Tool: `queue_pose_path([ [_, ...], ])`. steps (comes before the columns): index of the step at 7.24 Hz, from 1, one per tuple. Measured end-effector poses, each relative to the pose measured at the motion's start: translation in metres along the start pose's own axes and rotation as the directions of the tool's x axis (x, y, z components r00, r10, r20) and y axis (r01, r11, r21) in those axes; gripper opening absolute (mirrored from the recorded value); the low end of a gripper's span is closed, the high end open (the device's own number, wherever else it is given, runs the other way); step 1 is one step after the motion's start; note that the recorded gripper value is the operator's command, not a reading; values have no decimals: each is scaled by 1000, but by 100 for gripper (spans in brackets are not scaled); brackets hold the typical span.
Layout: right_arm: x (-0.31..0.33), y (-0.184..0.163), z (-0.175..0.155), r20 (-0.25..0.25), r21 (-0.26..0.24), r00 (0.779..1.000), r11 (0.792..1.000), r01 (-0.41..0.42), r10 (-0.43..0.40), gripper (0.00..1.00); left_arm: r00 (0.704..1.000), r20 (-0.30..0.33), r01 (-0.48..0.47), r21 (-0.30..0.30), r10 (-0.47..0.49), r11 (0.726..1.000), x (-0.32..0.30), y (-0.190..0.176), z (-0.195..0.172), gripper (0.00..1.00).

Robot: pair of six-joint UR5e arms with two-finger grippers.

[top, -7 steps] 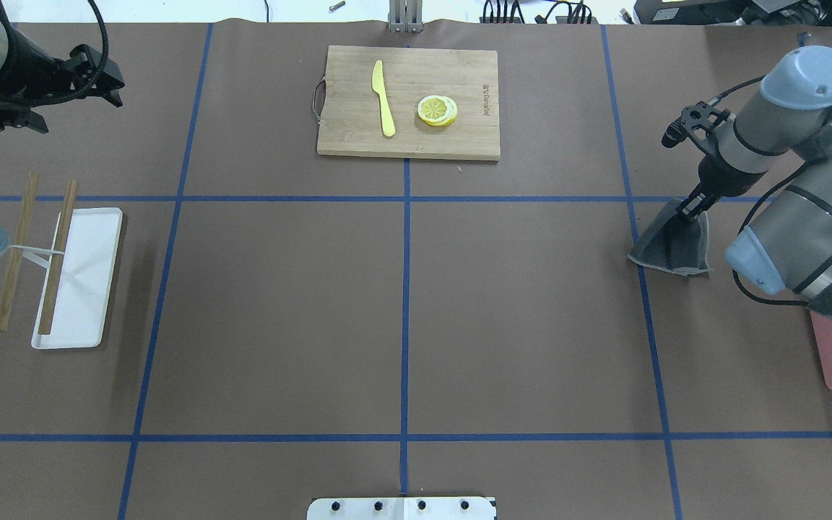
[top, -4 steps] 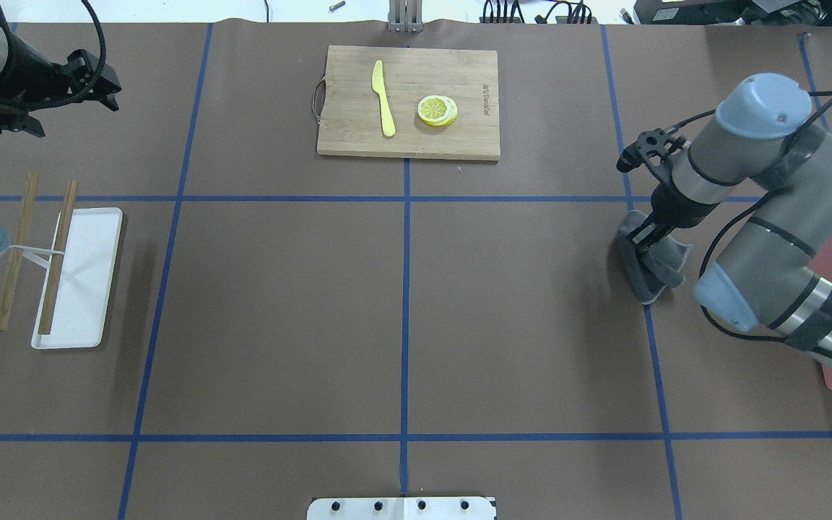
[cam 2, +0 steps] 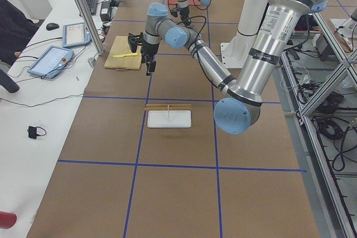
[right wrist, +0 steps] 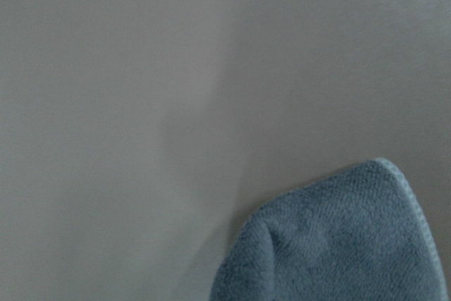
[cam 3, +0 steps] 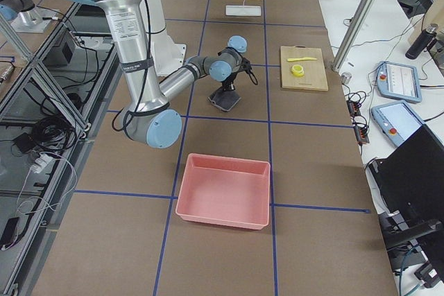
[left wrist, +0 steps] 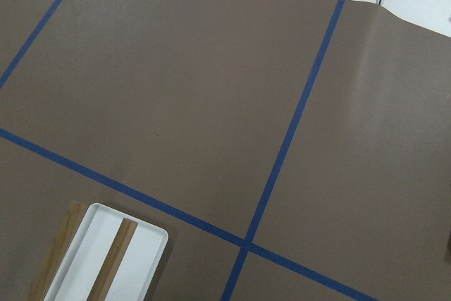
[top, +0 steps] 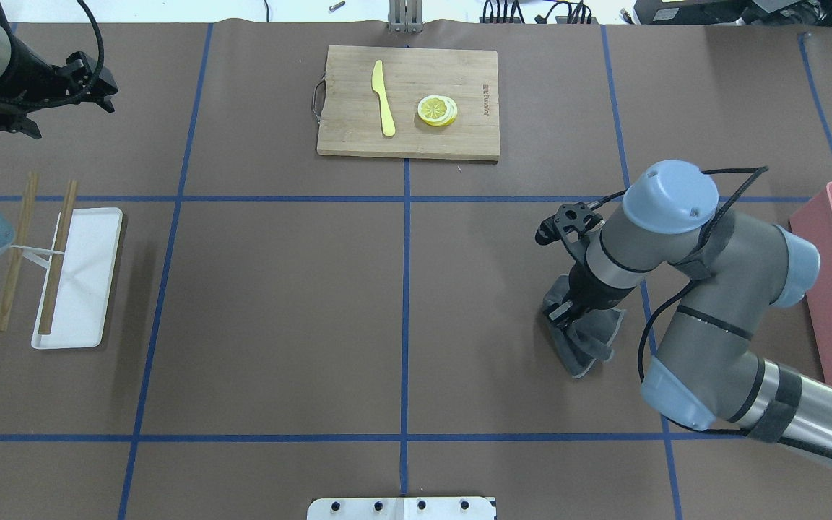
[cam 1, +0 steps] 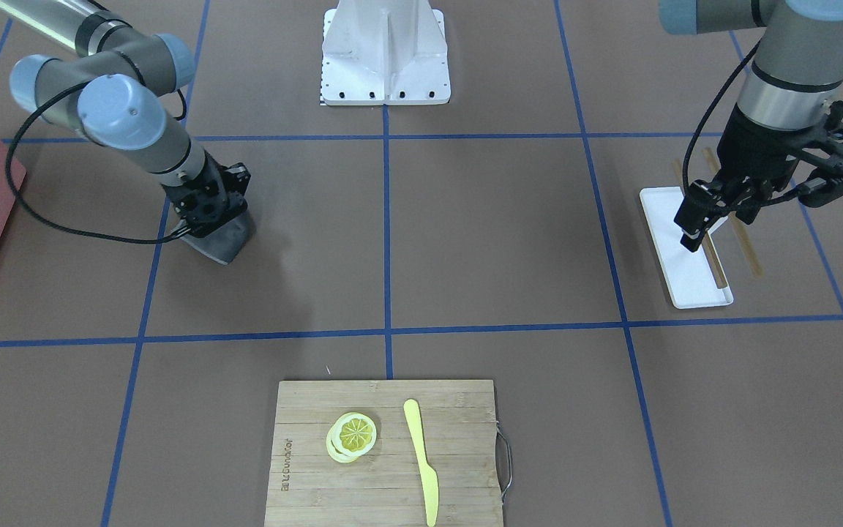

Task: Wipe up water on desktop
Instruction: 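Wipe the cloth back toward the robot with the right gripper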

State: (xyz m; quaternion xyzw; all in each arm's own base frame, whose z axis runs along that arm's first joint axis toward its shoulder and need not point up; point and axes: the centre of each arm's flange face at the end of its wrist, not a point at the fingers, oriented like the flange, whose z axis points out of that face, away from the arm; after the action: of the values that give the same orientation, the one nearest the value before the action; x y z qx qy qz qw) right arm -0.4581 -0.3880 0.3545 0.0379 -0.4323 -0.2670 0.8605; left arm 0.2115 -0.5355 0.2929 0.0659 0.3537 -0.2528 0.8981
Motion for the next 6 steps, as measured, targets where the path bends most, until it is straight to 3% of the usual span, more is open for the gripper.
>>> queue_pose_path([
  [3,-47,-5,3,9,32,999,999,-39,38,0,1000,0,3,2,-3,1000,1,-2,0,98],
  [6,41,-45,-22,-76,80,994,994,-68,75,0,1000,-10,-1,5,1,1000,6,-2,-4,98],
])
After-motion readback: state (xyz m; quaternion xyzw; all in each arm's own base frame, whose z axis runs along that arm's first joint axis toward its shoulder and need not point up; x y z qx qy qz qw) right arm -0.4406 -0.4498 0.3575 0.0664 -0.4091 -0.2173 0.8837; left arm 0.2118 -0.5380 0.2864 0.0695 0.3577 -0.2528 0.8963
